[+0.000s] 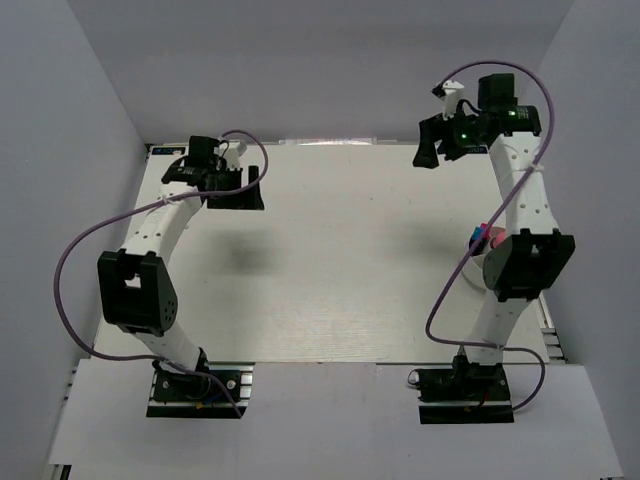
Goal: Sort the stationery into containers
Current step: Reset both arms
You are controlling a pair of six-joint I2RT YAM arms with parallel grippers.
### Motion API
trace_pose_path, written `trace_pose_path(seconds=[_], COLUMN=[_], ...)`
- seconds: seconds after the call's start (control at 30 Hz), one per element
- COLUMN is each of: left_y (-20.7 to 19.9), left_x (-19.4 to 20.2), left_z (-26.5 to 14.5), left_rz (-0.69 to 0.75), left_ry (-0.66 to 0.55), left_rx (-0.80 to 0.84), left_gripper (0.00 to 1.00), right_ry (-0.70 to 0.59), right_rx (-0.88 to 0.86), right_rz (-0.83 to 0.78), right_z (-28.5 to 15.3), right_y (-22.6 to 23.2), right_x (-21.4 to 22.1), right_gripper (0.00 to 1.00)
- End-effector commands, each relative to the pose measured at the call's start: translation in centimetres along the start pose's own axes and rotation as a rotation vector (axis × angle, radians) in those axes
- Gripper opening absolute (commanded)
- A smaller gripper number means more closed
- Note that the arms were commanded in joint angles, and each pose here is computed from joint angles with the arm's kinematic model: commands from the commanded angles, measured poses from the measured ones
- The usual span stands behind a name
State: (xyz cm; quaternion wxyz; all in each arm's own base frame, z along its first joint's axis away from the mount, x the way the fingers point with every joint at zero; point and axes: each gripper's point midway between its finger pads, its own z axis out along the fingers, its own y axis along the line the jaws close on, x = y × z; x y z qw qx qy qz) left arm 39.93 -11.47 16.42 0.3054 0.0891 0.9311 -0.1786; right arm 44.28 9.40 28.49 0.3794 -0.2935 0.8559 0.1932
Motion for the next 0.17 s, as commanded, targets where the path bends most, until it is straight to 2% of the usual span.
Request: trace_pose_path(seconds=[0.0,0.13], left_y=[2.0,2.1], left_x=[-1.2,-1.1], left_z=[-2.3,-2.6], left_rz=[0.007,0.010], left_ry=[-0.060,-0.089], left_rx=[-0.140,-0.131], left_gripper=[0.98,0.98], right_ry=[-0.068,-0.044], right_rx=[-0.019,-0.040], right_rz=[0.093,0.108], right_z=[2.3,3.9], right_y=[0.2,0.6], right_x=[-2.1,-1.6], right_gripper=[0.89,0.89])
